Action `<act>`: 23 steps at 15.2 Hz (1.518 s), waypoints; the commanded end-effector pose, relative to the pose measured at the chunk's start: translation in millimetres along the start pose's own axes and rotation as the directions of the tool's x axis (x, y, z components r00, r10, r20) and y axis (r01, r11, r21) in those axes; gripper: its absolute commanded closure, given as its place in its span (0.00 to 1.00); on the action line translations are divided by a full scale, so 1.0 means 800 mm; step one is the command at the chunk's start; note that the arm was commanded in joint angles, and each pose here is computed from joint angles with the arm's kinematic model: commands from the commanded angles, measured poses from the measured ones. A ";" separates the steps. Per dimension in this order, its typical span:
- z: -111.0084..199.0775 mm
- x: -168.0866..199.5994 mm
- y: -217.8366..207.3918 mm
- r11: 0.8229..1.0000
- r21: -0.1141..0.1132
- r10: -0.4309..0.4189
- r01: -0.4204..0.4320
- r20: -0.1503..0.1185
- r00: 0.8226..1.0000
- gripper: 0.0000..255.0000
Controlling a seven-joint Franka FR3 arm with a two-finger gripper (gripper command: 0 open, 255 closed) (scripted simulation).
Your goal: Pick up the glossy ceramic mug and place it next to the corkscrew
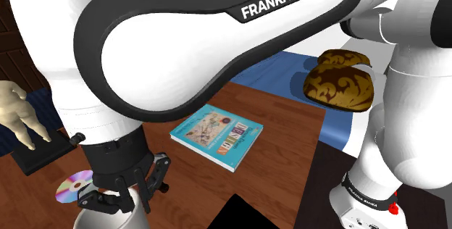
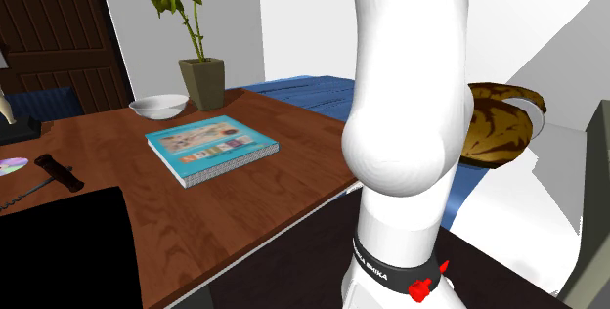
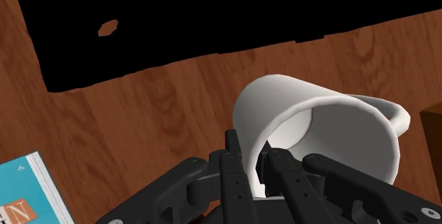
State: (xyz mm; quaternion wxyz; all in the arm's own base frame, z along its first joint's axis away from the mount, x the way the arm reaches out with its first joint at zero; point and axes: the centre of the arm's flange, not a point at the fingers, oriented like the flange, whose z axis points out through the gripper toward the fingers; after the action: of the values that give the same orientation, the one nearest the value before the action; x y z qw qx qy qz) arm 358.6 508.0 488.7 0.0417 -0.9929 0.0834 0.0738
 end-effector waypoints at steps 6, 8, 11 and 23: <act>0.044 0.008 0.002 1.000 0.001 0.000 0.000 0.000 1.000 1.00; 0.057 0.010 0.003 1.000 0.001 0.000 0.000 0.000 1.000 1.00; 0.077 0.013 0.005 1.000 0.001 0.000 0.000 0.000 1.000 1.00; 0.155 0.025 0.010 1.000 0.001 0.000 0.000 0.000 1.000 1.00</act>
State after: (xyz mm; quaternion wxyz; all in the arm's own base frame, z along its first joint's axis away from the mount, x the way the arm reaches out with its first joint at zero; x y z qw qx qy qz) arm 359.0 508.5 368.0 0.0417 -0.9929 0.0835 0.0738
